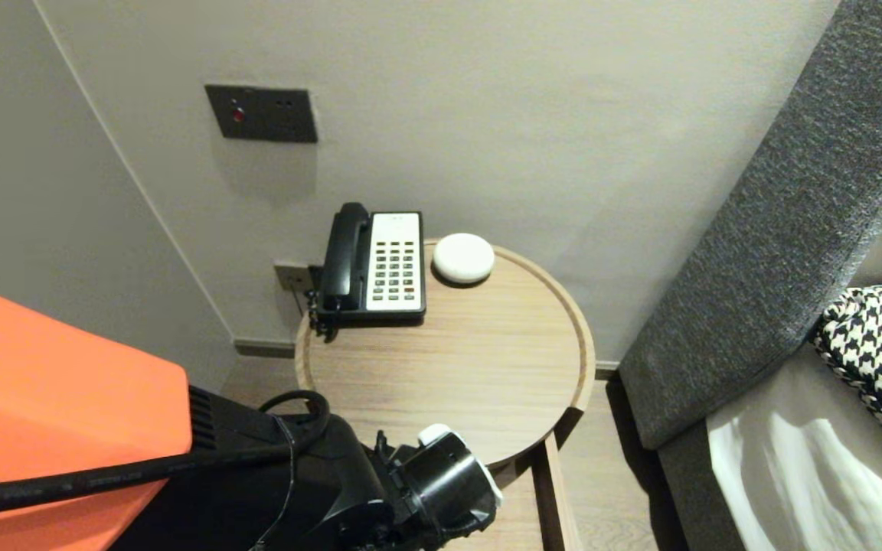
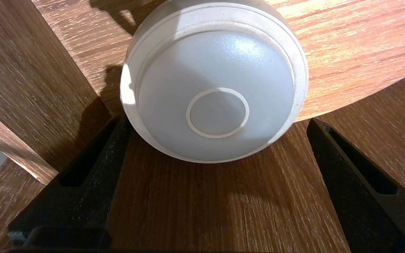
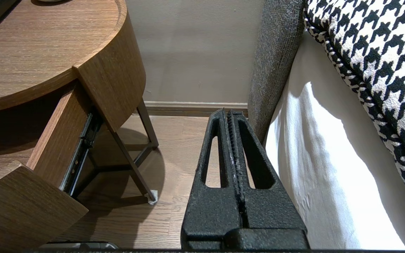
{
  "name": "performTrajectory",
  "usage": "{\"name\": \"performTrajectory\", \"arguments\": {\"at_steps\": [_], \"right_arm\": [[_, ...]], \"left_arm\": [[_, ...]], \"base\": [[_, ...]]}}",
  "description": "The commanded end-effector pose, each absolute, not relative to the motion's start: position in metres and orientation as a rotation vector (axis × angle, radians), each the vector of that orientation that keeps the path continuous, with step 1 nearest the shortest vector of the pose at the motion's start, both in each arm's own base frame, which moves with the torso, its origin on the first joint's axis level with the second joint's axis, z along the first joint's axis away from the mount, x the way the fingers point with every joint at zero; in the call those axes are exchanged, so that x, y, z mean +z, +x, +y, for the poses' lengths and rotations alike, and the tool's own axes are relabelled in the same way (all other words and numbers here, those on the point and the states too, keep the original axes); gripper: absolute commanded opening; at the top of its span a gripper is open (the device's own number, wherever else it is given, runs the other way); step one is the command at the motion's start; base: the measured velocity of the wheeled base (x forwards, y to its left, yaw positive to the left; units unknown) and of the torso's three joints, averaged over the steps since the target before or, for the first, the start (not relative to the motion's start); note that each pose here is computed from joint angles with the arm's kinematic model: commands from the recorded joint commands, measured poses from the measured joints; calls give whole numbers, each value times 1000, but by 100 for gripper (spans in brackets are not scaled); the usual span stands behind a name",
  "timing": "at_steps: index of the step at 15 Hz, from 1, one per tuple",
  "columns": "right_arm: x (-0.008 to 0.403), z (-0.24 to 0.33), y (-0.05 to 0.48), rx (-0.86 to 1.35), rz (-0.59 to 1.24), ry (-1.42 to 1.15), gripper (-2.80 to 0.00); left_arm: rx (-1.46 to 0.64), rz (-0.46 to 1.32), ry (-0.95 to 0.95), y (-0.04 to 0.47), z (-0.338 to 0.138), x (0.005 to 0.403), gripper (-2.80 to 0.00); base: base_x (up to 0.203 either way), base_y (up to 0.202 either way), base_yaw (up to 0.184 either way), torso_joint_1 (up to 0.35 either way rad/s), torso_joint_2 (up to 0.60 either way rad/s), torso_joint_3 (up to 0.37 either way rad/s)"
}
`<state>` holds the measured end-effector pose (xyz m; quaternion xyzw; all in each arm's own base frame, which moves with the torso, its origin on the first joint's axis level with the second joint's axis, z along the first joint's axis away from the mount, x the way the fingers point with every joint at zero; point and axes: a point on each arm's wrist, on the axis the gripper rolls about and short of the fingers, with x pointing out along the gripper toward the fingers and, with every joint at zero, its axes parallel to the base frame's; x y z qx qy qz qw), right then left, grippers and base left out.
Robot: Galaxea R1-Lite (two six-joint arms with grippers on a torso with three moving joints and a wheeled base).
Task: Take the remote control out of the drawer one by one and place them on the table
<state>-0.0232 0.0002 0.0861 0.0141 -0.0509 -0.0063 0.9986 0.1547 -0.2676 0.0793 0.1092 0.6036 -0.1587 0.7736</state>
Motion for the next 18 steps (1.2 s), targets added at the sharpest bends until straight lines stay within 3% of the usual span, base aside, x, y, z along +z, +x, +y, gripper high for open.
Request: {"name": "performTrajectory", "arguments": {"at_steps": [1, 8, 9, 18], "right_arm": [[75, 0, -20, -13, -61, 29, -280], [75, 0, -20, -13, -61, 28, -280], [75, 0, -20, -13, -61, 28, -280], [75, 0, -20, -13, -61, 27, -280]], "left_arm": [[-335, 1315, 238, 155, -268, 76, 0], [-337, 1310, 230, 157, -268, 76, 0], [-337, 1311, 231, 157, -268, 76, -280], [-346, 1289, 215, 155, -266, 84, -280]], "base": [[0, 0, 0, 0, 0, 0], [0, 0, 0, 0, 0, 0], [0, 0, 0, 0, 0, 0], [0, 0, 0, 0, 0, 0]]}}
